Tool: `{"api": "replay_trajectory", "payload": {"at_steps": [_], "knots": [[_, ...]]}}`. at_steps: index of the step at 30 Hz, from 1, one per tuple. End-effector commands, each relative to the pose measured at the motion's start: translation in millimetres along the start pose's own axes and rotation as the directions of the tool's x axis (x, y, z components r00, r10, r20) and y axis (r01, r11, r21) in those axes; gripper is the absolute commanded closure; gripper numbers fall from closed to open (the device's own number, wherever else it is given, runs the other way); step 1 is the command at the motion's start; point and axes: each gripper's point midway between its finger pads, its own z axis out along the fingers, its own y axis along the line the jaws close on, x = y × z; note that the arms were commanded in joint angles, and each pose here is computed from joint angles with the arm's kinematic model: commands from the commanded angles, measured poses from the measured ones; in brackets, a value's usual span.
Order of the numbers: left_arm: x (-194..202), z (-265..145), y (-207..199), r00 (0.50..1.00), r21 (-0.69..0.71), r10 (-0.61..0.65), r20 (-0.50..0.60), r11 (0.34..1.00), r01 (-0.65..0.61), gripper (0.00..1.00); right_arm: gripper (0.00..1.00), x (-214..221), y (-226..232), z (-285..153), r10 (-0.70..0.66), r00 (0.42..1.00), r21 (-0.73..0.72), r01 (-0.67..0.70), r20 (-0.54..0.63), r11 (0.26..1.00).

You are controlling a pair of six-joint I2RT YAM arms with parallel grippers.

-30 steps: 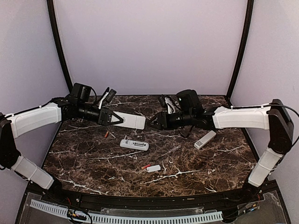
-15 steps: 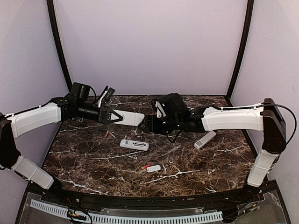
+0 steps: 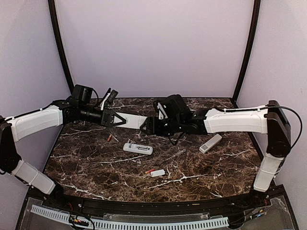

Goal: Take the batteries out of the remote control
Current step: Remove the battery cover from the remote control.

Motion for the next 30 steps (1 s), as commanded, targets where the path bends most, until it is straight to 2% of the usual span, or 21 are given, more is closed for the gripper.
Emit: {"api": "replay_trajectory", "payload": {"at_steps": [1, 11, 30], "knots": [[-8, -9, -12, 0.999, 0.029, 0.033, 0.036, 0.999, -0.034, 1.0, 0.32, -7, 10, 7, -0.016, 1.0, -0.013, 0.017, 0.022, 1.0], [-8, -8, -12, 0.999, 0.031, 0.031, 0.035, 0.999, -0.032, 1.0, 0.33, -11, 14, 8, -0.028, 0.999, -0.016, 0.029, 0.032, 0.999], [-7, -8, -12, 0.999, 0.032, 0.03, 0.034, 0.999, -0.031, 1.0, 0.35, -15, 3, 14, -0.045, 0.998, 0.07, 0.042, 0.045, 0.997]]}}
